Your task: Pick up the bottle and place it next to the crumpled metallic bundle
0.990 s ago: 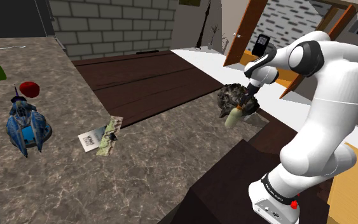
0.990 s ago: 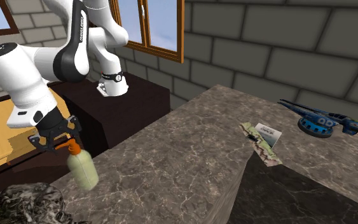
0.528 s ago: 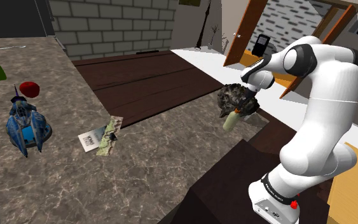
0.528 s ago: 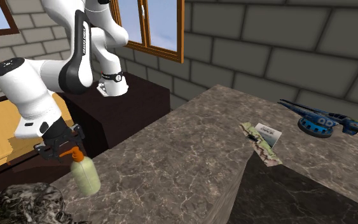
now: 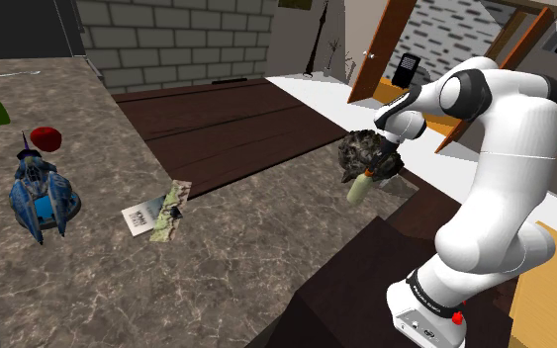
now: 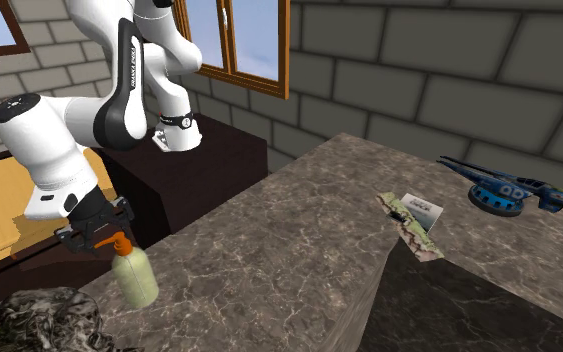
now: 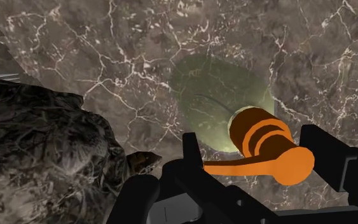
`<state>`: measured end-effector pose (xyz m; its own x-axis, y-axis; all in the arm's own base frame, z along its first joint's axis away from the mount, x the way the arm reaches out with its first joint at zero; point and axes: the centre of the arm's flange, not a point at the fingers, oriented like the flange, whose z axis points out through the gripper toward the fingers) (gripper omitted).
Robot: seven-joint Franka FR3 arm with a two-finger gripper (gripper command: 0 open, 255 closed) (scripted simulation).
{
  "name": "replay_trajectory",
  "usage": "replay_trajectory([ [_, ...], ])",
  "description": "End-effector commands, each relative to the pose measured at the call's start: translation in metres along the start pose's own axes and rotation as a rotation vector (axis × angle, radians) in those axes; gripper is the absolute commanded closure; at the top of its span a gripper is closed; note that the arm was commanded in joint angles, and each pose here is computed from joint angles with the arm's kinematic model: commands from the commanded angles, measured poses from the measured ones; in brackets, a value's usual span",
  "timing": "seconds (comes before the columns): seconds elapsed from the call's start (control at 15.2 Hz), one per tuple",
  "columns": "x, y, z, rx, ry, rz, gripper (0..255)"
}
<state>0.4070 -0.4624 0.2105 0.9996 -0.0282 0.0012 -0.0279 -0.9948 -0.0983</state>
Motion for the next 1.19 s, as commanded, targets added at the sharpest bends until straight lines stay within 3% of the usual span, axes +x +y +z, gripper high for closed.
replay_trajectory([
  [0.0, 0.000, 0.000, 0.000, 0.000, 0.000, 0.000, 0],
  [0.33, 0.000, 0.000, 0.000, 0.000, 0.000, 0.000, 0],
  [0.59, 0.000, 0.000, -0.050, 0.000, 0.000, 0.000, 0],
  [1.12, 0.000, 0.000, -0.050, 0.000, 0.000, 0.000, 0],
])
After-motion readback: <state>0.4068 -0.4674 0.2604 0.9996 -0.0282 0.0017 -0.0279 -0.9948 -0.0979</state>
